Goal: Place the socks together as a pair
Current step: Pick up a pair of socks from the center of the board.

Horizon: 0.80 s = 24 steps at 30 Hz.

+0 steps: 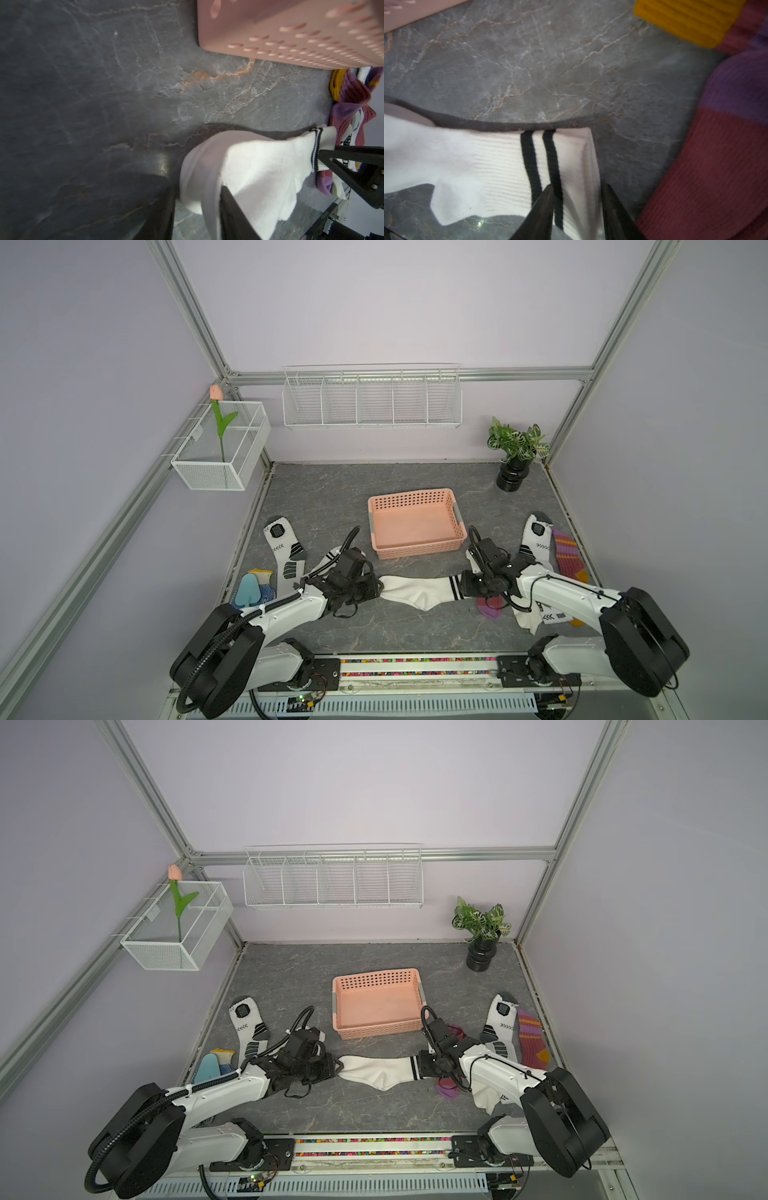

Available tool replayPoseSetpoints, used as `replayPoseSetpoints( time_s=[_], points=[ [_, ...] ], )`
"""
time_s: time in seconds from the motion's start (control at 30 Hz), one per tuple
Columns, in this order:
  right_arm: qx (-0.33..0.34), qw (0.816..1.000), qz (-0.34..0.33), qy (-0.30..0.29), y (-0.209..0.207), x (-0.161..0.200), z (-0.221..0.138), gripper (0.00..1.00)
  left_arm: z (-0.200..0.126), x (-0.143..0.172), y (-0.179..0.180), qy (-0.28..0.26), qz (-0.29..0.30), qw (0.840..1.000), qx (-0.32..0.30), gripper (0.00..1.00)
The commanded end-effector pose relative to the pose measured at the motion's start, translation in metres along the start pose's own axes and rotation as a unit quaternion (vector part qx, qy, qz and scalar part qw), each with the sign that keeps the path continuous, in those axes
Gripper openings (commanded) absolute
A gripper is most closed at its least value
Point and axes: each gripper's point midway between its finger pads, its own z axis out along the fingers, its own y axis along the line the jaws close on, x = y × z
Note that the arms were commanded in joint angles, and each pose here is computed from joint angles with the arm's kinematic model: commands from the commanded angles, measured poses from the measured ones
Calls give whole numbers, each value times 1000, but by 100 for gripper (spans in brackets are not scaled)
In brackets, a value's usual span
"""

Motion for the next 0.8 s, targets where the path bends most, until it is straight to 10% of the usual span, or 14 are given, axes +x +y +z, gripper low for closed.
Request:
replayPoseSetpoints(
  time_s=[0.0, 0.77],
  points=[
    [14, 1000, 15, 23, -11, 13, 9, 39, 5, 9, 7, 15, -7, 1000, -5, 36],
    [-21, 1000, 3, -5, 0, 7, 0, 7, -9, 0, -1, -3, 9, 1000, -5, 0]
  ],
)
